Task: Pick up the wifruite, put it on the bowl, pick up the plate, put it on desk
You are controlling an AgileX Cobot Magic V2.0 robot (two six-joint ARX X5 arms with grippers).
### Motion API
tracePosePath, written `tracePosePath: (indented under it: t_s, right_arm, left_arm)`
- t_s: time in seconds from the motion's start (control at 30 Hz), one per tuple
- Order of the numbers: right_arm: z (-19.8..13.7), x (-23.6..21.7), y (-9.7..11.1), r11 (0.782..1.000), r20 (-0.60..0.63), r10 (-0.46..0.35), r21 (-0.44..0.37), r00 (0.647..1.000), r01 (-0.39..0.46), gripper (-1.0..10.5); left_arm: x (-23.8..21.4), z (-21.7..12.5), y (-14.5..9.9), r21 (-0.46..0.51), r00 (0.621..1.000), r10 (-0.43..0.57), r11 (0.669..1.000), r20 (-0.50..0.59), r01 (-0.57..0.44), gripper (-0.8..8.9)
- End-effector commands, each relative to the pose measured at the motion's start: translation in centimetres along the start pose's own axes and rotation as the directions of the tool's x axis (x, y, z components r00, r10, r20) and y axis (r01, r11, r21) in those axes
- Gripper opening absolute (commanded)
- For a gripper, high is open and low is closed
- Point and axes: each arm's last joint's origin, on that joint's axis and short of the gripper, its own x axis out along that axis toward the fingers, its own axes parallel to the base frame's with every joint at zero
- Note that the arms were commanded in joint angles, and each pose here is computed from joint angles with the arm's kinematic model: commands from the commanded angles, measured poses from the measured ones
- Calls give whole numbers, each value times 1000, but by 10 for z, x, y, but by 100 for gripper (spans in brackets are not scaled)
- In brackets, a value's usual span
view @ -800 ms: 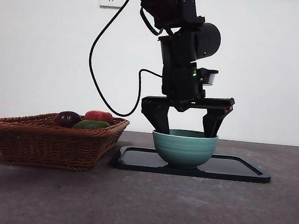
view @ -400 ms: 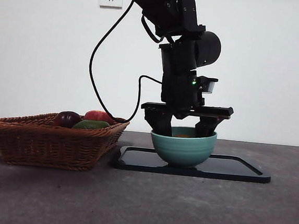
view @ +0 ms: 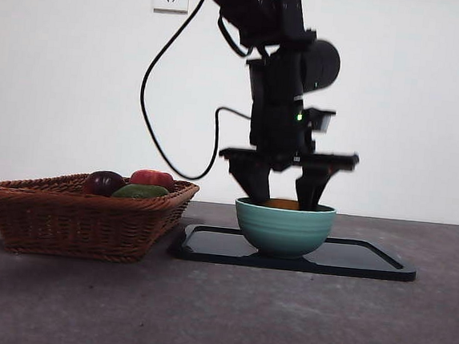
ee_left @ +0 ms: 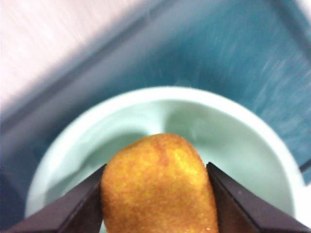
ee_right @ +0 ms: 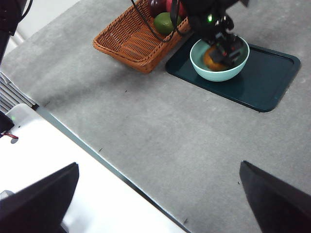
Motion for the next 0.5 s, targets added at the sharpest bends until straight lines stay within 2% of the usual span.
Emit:
tracePosePath:
  t_s: [0.03, 0.3, 0.5]
  right_arm:
    - [4, -2, 1, 1000, 31, 9, -2, 999, -9, 629]
    - [4, -2, 1, 1000, 31, 9, -3, 999, -9, 629]
    - [4, -2, 1, 1000, 31, 8, -7, 999, -8, 629]
  left_arm:
    - [-12, 10, 0, 11, 1000, 3, 1000, 20, -3, 214]
    - [-73, 16, 7, -11, 1000, 4, 1000, 24, -4, 214]
    - [-116, 7, 17, -26, 1000, 11, 1000, 2, -11, 214]
